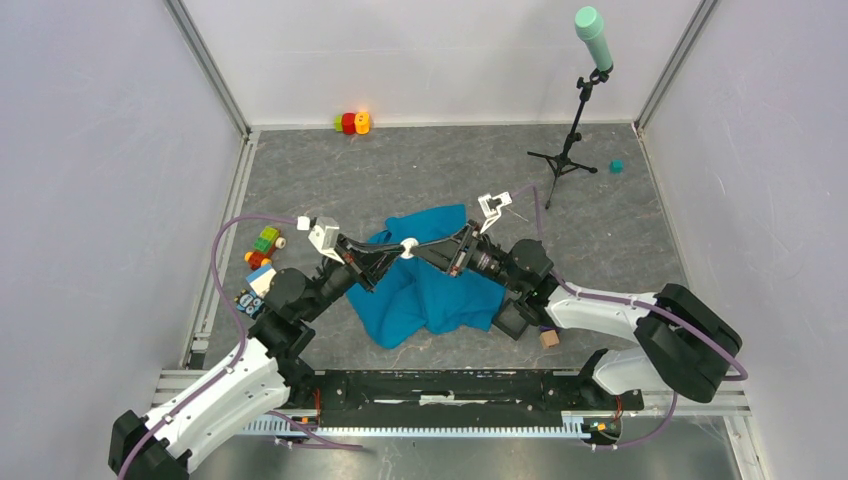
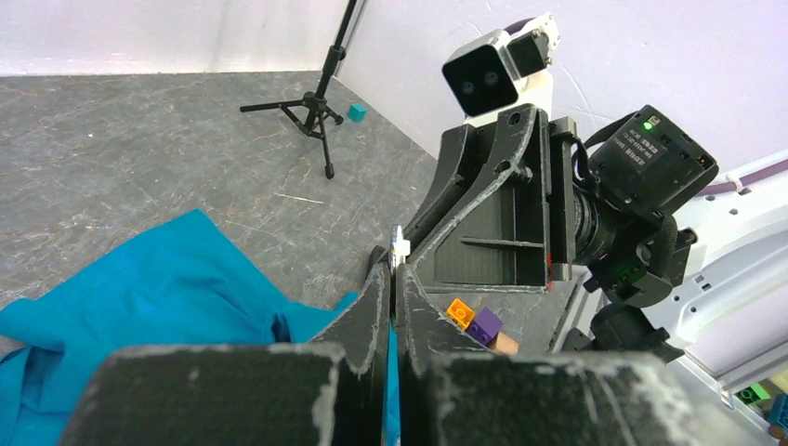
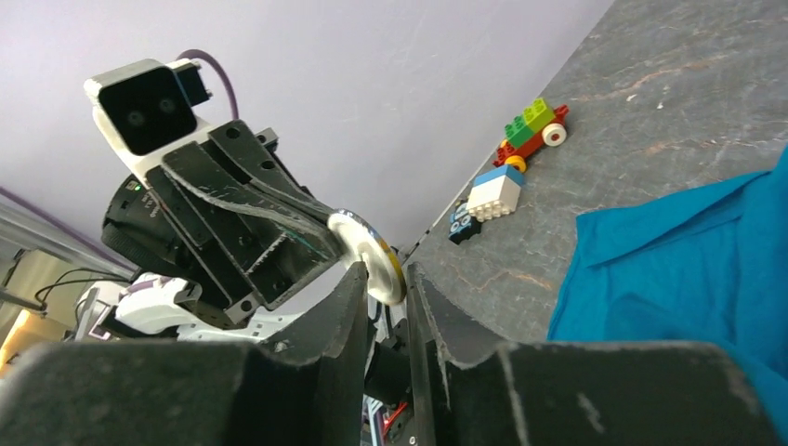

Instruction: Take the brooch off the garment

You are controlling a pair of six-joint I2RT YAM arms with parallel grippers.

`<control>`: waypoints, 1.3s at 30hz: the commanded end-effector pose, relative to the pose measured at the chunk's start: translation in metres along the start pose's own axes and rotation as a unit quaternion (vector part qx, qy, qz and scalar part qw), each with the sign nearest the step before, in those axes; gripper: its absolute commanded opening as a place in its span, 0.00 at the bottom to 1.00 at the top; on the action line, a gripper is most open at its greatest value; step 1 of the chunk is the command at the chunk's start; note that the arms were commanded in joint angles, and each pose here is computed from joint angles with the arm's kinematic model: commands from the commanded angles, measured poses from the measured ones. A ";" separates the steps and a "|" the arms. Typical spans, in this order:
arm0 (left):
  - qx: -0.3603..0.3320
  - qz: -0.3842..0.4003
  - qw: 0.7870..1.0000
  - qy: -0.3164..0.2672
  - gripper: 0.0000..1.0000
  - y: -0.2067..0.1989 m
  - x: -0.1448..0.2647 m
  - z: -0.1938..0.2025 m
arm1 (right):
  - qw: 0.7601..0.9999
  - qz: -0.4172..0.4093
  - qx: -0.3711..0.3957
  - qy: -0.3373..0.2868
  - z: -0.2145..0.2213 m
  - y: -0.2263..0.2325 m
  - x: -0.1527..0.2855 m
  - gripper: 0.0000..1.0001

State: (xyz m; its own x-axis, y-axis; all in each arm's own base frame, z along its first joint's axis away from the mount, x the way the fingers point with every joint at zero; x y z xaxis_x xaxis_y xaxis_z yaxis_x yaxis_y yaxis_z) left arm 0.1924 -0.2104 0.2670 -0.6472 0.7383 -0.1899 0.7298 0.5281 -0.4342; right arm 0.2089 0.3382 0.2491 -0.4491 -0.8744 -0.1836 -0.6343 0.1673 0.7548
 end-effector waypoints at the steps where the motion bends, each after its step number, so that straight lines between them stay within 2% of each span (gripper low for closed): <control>1: -0.027 0.026 0.997 -0.070 0.02 -0.020 -0.005 -0.045 | 0.998 0.053 0.005 -0.032 -0.007 -0.030 0.005 0.27; 8: -0.022 0.037 0.997 -0.071 0.02 -0.024 -0.007 -0.047 | 0.999 0.045 0.005 -0.021 -0.004 -0.028 0.002 0.25; 11: -0.021 0.027 0.997 -0.069 0.02 -0.020 -0.008 -0.045 | 0.999 0.040 0.010 -0.022 -0.006 -0.025 0.003 0.37; 16: -0.026 -0.001 0.998 -0.064 0.02 -0.011 -0.007 -0.043 | 0.997 0.041 0.048 -0.033 -0.013 -0.024 0.014 0.41; 20: -0.061 -0.013 0.997 -0.048 0.02 -0.003 -0.008 -0.036 | 0.990 0.065 0.121 0.003 -0.013 -0.031 0.021 0.50; 23: -0.097 -0.037 0.994 -0.026 0.02 0.009 -0.007 -0.029 | 0.966 0.146 0.197 0.081 -0.006 -0.059 0.029 0.72; 26: -0.105 -0.078 0.991 -0.021 0.02 0.022 -0.001 -0.027 | 0.916 0.221 0.276 0.189 0.005 -0.092 0.047 0.92; 28: -0.107 -0.102 0.989 -0.030 0.02 0.030 0.003 -0.029 | 0.885 0.249 0.306 0.246 0.013 -0.108 0.059 0.97; 31: -0.105 -0.126 0.986 -0.042 0.02 0.037 0.010 -0.031 | 0.857 0.276 0.318 0.296 0.026 -0.126 0.073 0.96; 36: -0.102 -0.146 0.983 -0.042 0.02 0.044 0.015 -0.028 | 0.842 0.289 0.317 0.326 0.043 -0.143 0.065 0.87; 38: -0.102 -0.147 0.983 -0.039 0.02 0.045 0.016 -0.026 | 0.841 0.284 0.311 0.340 0.052 -0.151 0.053 0.77; 39: -0.102 -0.147 0.983 -0.036 0.02 0.045 0.016 -0.025 | 0.843 0.281 0.310 0.338 0.051 -0.152 0.043 0.65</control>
State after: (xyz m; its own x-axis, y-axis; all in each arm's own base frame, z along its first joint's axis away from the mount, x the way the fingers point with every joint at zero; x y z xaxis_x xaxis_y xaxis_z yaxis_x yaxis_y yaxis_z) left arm 0.2166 -0.1712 0.2725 -0.8220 0.5452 -0.1644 0.5664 0.7533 -0.3341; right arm 0.2366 0.2762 0.0875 -0.4616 -0.6008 0.6527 -0.7138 0.6884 0.1288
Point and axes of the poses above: each gripper's point midway between its finger pads, its own x axis back along the fingers, its own y axis along the line the jaws close on, z = x × y, the point moved 2 cm from there along x, back along the fingers, and after that the axes turned 1 degree about x, right-handed, at the moved point
